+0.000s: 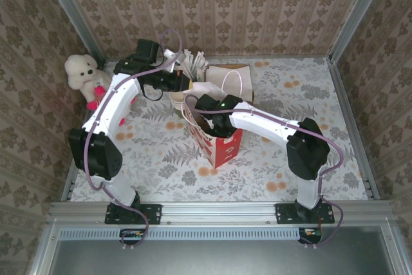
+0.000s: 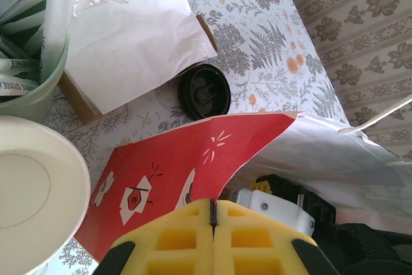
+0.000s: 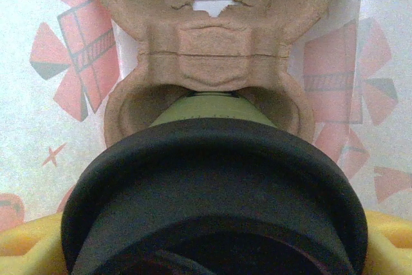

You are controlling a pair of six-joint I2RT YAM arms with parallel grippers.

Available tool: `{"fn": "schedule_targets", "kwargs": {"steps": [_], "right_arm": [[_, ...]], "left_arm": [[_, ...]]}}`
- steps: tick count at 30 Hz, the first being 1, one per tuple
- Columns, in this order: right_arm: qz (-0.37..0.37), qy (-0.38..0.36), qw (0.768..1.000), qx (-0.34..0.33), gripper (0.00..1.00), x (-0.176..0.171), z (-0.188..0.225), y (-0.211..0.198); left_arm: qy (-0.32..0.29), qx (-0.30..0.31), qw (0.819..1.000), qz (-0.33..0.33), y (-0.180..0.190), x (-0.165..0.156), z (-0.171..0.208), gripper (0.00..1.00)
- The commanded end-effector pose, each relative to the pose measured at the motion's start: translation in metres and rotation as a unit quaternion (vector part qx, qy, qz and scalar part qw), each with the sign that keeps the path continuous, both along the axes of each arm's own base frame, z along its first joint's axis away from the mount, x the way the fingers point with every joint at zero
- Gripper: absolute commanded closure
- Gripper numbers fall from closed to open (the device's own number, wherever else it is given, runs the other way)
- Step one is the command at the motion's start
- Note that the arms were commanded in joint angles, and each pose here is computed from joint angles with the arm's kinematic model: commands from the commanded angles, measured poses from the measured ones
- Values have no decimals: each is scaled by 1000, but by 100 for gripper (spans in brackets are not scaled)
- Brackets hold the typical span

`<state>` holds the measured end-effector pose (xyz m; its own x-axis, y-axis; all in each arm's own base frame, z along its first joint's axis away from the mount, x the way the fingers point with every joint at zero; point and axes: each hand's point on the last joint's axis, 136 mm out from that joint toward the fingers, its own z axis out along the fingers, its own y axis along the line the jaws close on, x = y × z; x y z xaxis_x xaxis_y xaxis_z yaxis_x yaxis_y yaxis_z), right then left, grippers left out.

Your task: Pack the takeout coffee

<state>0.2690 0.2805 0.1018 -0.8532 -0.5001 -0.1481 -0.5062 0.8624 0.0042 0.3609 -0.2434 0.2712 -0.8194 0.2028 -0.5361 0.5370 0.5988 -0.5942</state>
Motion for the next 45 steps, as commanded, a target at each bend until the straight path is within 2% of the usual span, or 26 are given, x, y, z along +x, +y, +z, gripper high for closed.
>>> {"fn": "schedule_targets", "kwargs": {"steps": [1,45], "right_arm": [[12,56,997,-41,61,-20,-44,-10],[16,81,994,-69,63,-32,-79,-23]], "left_arm": [[-8,-9,1000,4,2,2,8,100],[-3,-10,1000,2,1,2,7,100]]}}
